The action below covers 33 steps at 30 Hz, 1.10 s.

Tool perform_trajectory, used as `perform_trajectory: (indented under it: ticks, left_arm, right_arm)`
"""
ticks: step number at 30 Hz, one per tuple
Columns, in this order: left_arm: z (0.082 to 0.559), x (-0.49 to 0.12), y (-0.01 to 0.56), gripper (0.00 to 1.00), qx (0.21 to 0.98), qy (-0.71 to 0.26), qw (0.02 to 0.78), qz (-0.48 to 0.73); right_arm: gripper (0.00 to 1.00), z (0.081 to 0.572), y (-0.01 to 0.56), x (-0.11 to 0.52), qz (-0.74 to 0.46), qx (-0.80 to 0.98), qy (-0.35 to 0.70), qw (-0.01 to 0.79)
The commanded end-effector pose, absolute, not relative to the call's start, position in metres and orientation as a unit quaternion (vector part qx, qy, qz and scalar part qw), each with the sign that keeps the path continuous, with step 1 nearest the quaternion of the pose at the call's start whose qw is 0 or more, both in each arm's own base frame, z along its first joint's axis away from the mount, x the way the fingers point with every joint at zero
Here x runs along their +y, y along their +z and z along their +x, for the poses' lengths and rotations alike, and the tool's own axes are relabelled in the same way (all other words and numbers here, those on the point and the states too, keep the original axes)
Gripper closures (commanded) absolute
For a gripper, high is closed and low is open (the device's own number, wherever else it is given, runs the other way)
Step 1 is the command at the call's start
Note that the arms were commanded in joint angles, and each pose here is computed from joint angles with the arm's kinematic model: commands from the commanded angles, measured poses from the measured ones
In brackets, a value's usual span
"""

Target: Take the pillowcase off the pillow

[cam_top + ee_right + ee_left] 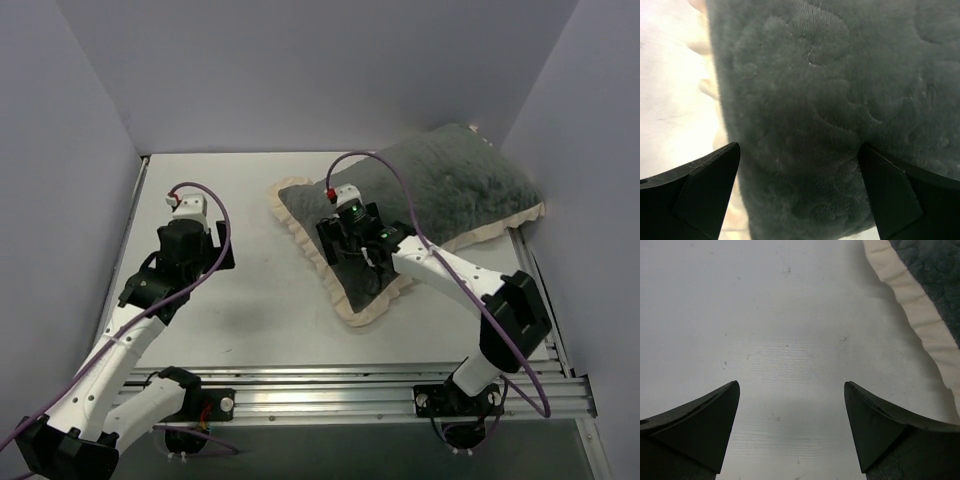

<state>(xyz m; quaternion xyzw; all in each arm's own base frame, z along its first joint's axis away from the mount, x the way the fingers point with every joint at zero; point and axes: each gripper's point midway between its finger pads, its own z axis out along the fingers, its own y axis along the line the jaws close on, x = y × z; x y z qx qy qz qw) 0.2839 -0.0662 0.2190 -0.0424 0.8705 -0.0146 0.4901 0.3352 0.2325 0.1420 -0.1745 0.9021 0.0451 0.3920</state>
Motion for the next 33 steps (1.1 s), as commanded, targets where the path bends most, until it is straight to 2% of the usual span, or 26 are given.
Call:
perform_trajectory:
  ticks: [1, 2, 3, 4, 5, 6, 7, 12, 17, 21, 22, 24, 27, 31, 33]
  left_arm:
    - [0.292, -0.060, 0.241, 0.06, 0.845, -0.021, 0.531, -0.066]
    - [0.292, -0.057, 0.242, 0.06, 0.843, -0.019, 0.532, -0.070]
    - [0.292, -0.057, 0.243, 0.06, 0.843, -0.020, 0.533, -0.072]
    - [0.292, -0.056, 0.243, 0.06, 0.842, -0.020, 0.534, -0.073]
    - [0.292, -0.054, 0.243, 0.06, 0.842, -0.020, 0.534, -0.077]
    - [0.292, -0.053, 0.243, 0.06, 0.842, -0.020, 0.534, -0.078]
    - [0.292, -0.053, 0.242, 0.06, 0.842, -0.021, 0.533, -0.079]
    - [0.292, -0.054, 0.245, 0.06, 0.839, -0.029, 0.537, -0.078]
    - [0.295, -0.067, 0.250, 0.06, 0.834, -0.060, 0.545, -0.059]
    - [0.301, -0.083, 0.255, 0.06, 0.836, -0.094, 0.539, -0.046]
    - [0.305, -0.088, 0.254, 0.06, 0.840, -0.101, 0.532, -0.043]
    - [0.309, -0.102, 0.266, 0.06, 0.838, -0.133, 0.528, -0.038]
    - [0.317, -0.120, 0.264, 0.06, 0.844, -0.166, 0.509, -0.045]
    - [0.327, -0.151, 0.252, 0.06, 0.855, -0.192, 0.479, -0.048]
    - [0.325, -0.170, 0.244, 0.06, 0.858, -0.202, 0.471, -0.046]
  right_arm:
    - [0.02, 0.357, 0.118, 0.237, -0.179, 0.898, -0.026, 0.401]
    - [0.12, 0.355, 0.111, 0.238, -0.187, 0.899, -0.043, 0.394]
    - [0.27, 0.354, 0.107, 0.244, -0.198, 0.899, -0.047, 0.388]
    - [0.61, 0.346, 0.097, 0.256, -0.220, 0.899, -0.049, 0.376]
    - [0.75, 0.338, 0.094, 0.263, -0.238, 0.898, -0.047, 0.367]
    - [0.96, 0.330, 0.093, 0.271, -0.254, 0.896, -0.038, 0.363]
    - [1.00, 0.313, 0.095, 0.288, -0.280, 0.889, -0.021, 0.361]
    - [1.00, 0.230, 0.094, 0.322, -0.373, 0.875, 0.071, 0.300]
    - [1.00, 0.157, 0.104, 0.310, -0.408, 0.868, 0.120, 0.258]
    - [0.72, 0.144, 0.142, 0.302, -0.354, 0.867, 0.190, 0.295]
    - [0.56, 0.144, 0.163, 0.299, -0.331, 0.862, 0.214, 0.319]
    - [0.38, 0.155, 0.183, 0.288, -0.294, 0.861, 0.210, 0.358]
    - [0.25, 0.180, 0.208, 0.260, -0.213, 0.864, 0.187, 0.417]
    - [0.19, 0.232, 0.214, 0.197, -0.075, 0.878, 0.154, 0.448]
    - [0.16, 0.246, 0.210, 0.184, -0.046, 0.879, 0.163, 0.446]
